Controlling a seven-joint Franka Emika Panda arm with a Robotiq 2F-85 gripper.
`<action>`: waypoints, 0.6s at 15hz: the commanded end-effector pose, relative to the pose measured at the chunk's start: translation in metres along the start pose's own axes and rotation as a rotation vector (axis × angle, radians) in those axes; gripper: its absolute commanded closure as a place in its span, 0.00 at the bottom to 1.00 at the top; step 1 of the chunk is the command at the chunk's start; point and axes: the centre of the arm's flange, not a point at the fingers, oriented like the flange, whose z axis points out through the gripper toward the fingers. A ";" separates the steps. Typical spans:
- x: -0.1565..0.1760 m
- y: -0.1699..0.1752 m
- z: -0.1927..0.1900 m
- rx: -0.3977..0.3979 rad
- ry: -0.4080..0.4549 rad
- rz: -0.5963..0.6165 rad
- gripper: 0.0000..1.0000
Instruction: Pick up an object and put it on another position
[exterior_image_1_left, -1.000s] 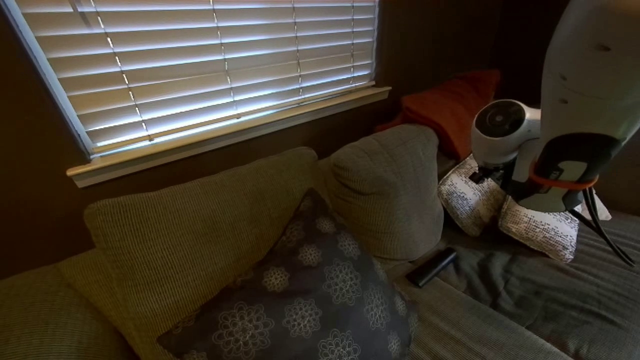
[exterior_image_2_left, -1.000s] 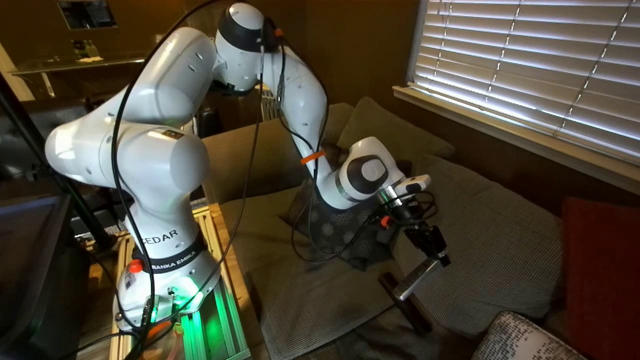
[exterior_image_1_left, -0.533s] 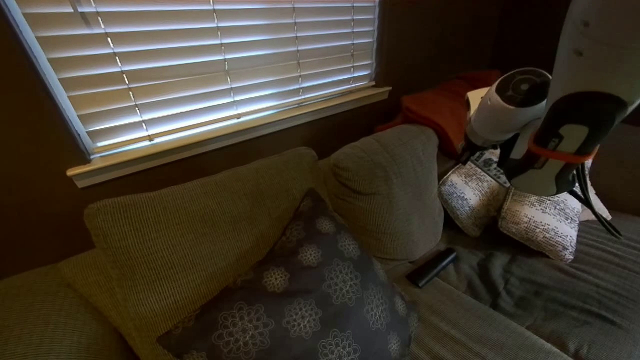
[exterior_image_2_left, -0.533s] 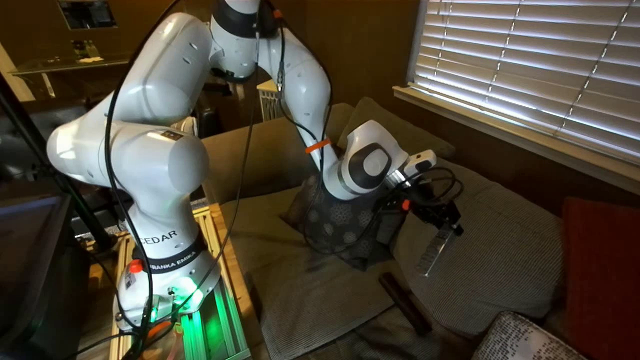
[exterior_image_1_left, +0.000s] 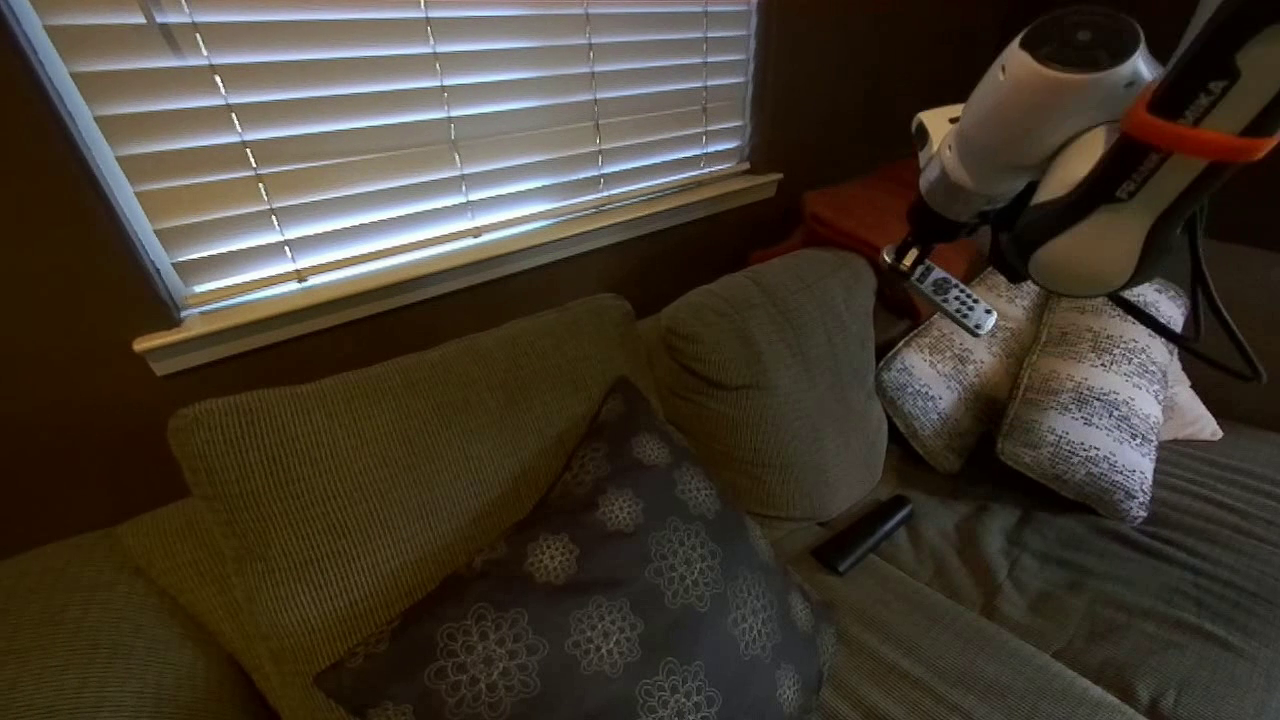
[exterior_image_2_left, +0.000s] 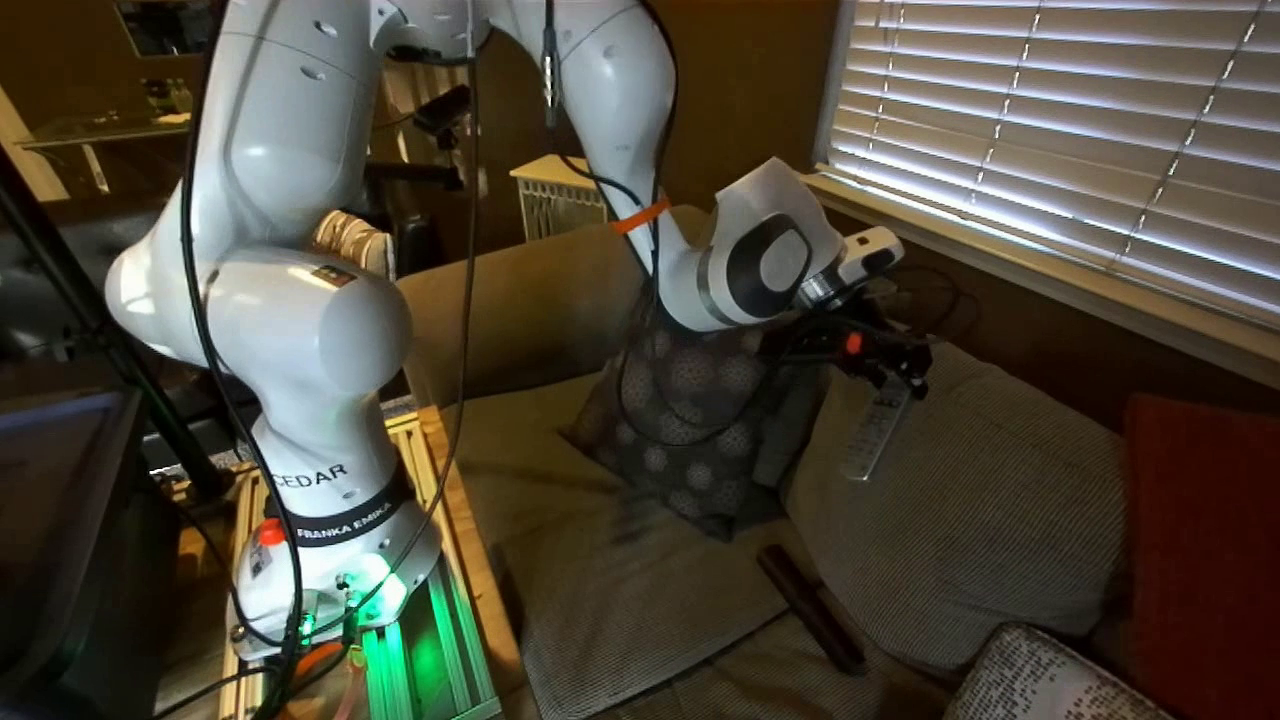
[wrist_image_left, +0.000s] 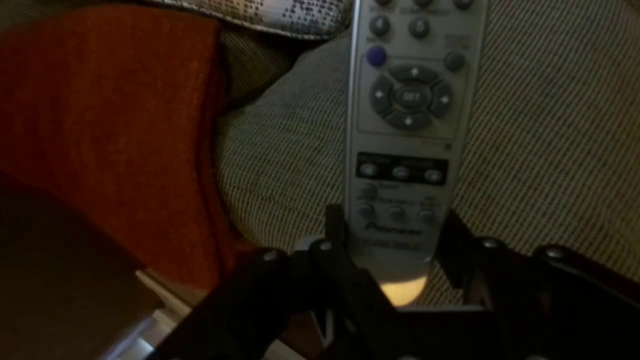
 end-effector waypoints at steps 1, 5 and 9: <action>0.038 0.031 -0.027 0.141 0.015 -0.005 0.79; 0.040 0.029 -0.035 0.115 0.030 0.012 0.54; 0.043 0.033 -0.041 0.128 0.037 0.016 0.79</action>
